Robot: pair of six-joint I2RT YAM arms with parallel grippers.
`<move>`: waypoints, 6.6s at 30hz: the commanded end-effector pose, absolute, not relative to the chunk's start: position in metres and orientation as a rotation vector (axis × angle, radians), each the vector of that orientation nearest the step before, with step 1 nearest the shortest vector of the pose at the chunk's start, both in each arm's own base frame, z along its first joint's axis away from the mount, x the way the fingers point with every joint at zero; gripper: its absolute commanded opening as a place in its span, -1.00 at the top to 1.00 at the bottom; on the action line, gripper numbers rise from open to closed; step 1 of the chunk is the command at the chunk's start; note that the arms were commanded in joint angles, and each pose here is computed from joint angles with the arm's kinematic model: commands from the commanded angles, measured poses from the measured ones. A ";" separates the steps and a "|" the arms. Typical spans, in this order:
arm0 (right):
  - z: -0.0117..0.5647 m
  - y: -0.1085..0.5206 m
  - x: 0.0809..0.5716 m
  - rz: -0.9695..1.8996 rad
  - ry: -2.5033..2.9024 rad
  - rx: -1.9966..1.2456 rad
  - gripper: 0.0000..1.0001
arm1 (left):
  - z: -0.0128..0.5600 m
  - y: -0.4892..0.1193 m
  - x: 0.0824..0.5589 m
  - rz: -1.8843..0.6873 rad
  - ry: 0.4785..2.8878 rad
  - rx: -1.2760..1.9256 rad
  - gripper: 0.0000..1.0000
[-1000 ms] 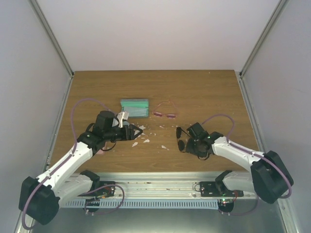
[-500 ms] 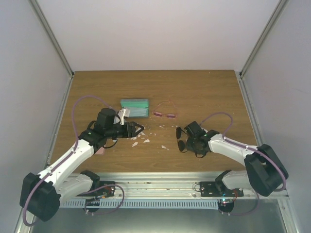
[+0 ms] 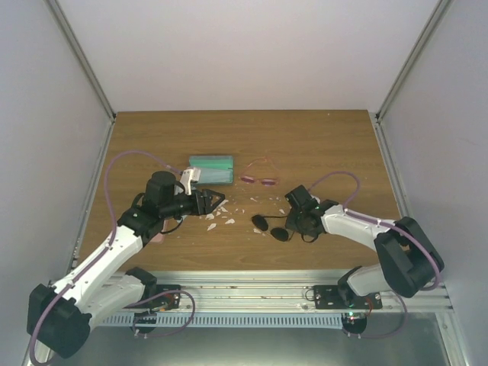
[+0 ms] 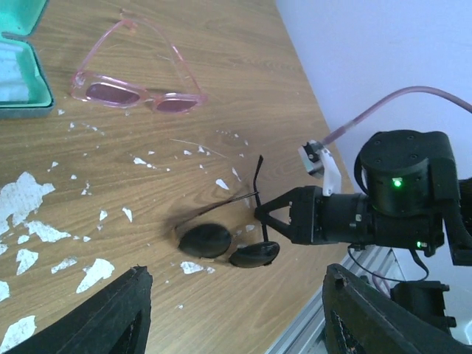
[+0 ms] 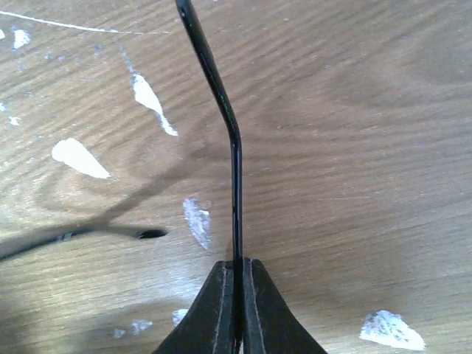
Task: Organize the sunglasses
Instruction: Pick up the sunglasses from the center of the board, then fold the sunglasses, then place the sunglasses in the sunglasses case.
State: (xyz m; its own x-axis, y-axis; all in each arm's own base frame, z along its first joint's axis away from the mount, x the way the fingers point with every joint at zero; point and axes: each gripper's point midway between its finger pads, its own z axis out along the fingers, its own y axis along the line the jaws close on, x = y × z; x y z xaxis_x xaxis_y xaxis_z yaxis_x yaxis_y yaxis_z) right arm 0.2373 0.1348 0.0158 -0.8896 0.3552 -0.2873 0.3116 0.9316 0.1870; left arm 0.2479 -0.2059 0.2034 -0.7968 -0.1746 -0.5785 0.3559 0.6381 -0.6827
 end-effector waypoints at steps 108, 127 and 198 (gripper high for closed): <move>0.319 0.234 0.350 1.125 2.035 -0.271 -0.12 | 0.329 -0.250 0.278 -0.214 1.275 1.305 1.00; 0.256 0.180 0.347 0.831 2.171 -0.067 -0.22 | 0.160 -0.190 0.373 0.537 1.742 1.577 1.00; 0.205 0.179 0.337 0.872 2.272 -0.096 -0.27 | 0.091 -0.175 0.434 0.618 2.084 1.565 0.49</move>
